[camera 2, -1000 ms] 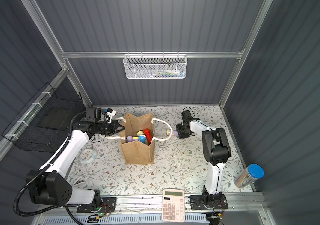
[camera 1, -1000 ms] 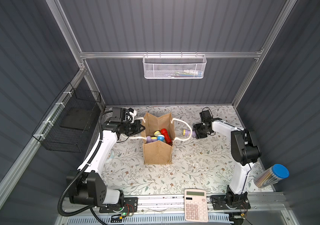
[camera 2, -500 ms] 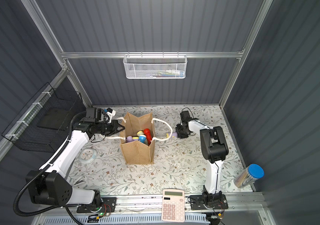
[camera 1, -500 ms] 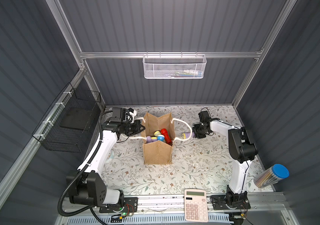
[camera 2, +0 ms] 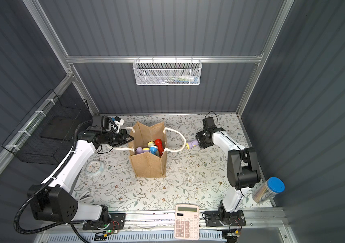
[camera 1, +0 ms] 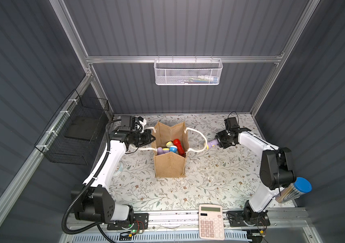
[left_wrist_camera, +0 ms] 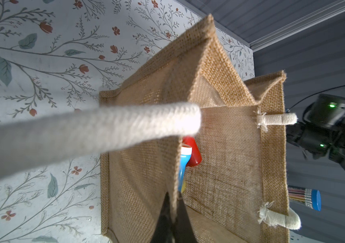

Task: Put the flashlights into the tote bags
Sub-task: Pick up the flashlight from the center of the board, then place the flashlight in the canvas bag, then reset both arms

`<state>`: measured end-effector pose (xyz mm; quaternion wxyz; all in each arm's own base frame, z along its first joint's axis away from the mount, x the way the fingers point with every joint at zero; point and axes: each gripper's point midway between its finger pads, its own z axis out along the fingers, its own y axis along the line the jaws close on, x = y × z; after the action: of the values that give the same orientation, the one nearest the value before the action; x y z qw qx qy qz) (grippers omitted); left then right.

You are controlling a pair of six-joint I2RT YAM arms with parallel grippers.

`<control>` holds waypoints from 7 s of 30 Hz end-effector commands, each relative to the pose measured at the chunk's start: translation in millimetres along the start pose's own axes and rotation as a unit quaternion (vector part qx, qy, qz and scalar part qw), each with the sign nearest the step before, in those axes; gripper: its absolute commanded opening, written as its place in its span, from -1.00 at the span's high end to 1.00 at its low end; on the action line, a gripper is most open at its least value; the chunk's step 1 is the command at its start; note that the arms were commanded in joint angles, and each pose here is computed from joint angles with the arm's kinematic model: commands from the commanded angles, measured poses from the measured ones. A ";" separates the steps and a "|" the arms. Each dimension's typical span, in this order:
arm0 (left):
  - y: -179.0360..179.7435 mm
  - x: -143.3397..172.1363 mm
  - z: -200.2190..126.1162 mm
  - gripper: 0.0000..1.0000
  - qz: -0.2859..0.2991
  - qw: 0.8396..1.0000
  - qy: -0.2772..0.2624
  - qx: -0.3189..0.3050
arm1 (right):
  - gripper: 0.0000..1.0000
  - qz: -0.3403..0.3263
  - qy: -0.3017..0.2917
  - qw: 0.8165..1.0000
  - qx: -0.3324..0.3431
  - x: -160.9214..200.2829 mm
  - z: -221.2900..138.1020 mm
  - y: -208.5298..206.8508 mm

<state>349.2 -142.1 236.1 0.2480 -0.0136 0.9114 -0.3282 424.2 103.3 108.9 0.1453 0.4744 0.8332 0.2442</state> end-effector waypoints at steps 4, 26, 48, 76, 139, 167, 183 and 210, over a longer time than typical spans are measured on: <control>-1.5 -10.5 -16.9 1.00 0.010 0.999 -0.023 -0.024 | 1.00 -0.134 0.029 0.989 -0.060 22.1 -46.0 27.6; -0.5 0.7 -9.7 1.00 0.002 1.000 -0.016 -0.008 | 1.00 -0.448 -0.084 0.836 -0.305 151.3 -230.3 173.3; -12.6 -6.2 -15.7 1.00 0.009 0.999 -0.028 0.012 | 0.99 -0.485 -0.315 0.813 -0.070 74.5 -265.9 133.9; -22.8 -5.4 -19.3 1.00 0.019 0.999 -0.030 0.030 | 0.91 -0.587 0.022 0.765 -0.264 299.2 -145.9 194.8; -10.4 -6.6 10.9 0.39 0.024 1.000 0.008 -0.002 | -0.73 -0.471 -0.023 0.868 -0.153 163.7 -147.8 88.0; 220.5 -120.4 11.0 -0.30 -0.060 0.927 -0.141 -0.342 | -0.98 -0.442 -0.254 0.858 -0.062 -71.4 -135.2 32.1; 286.3 -42.0 41.2 -0.40 0.012 0.921 -0.118 -0.371 | -0.98 -0.364 -0.299 0.880 -0.059 -133.3 -79.1 -80.8; 205.2 -17.6 68.7 -0.99 0.218 0.906 -0.256 -0.258 | -0.98 -0.522 -0.386 0.746 -0.145 -70.2 -59.8 -71.9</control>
<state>422.2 -24.0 53.7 0.4696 0.0360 0.8818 -0.0223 382.6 -5.0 111.2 0.5846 0.0192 0.8088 0.0612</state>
